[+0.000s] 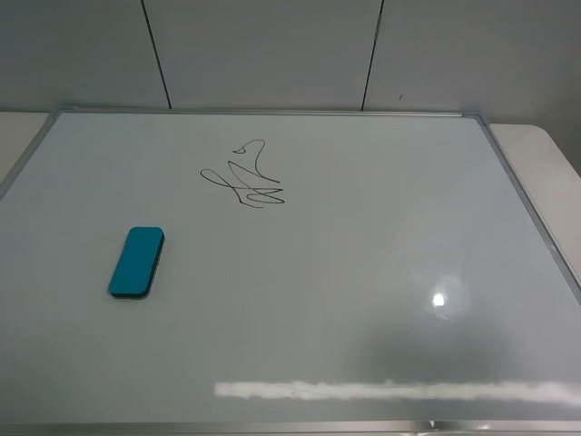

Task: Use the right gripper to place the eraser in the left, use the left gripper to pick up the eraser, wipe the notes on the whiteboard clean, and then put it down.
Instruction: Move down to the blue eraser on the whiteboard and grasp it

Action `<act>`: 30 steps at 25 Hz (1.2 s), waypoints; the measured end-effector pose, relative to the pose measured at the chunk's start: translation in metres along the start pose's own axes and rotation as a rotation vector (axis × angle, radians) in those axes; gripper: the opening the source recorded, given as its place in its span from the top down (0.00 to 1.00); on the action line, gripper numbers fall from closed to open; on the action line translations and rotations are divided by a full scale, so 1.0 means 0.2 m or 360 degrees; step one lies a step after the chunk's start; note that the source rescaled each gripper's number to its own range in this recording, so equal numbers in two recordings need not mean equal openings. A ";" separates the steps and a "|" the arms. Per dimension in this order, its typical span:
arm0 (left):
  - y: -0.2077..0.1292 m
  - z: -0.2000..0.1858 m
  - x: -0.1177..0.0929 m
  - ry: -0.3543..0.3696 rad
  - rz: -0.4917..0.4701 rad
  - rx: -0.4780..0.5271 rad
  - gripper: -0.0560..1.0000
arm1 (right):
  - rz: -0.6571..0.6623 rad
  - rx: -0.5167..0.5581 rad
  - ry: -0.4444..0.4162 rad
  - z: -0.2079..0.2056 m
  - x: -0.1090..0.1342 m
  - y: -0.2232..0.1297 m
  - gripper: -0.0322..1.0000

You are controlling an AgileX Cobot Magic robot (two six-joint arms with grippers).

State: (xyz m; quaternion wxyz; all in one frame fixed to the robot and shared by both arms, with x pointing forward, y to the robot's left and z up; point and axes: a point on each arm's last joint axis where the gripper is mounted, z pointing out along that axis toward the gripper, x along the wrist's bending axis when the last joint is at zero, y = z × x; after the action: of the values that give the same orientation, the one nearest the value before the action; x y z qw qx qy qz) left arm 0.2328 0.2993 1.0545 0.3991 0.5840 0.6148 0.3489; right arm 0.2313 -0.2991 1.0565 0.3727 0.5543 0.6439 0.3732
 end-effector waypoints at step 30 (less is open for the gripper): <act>0.04 0.01 -0.02 -0.0055 -0.0037 0.0057 0.00 | -0.0001 0.0000 0.0000 0.00 0.00 0.00 0.00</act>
State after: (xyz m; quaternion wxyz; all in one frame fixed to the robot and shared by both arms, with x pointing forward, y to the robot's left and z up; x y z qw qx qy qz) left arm 0.2376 0.2958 1.0613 0.4031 0.5898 0.6208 0.3230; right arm 0.2313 -0.2991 1.0565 0.3728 0.5541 0.6441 0.3730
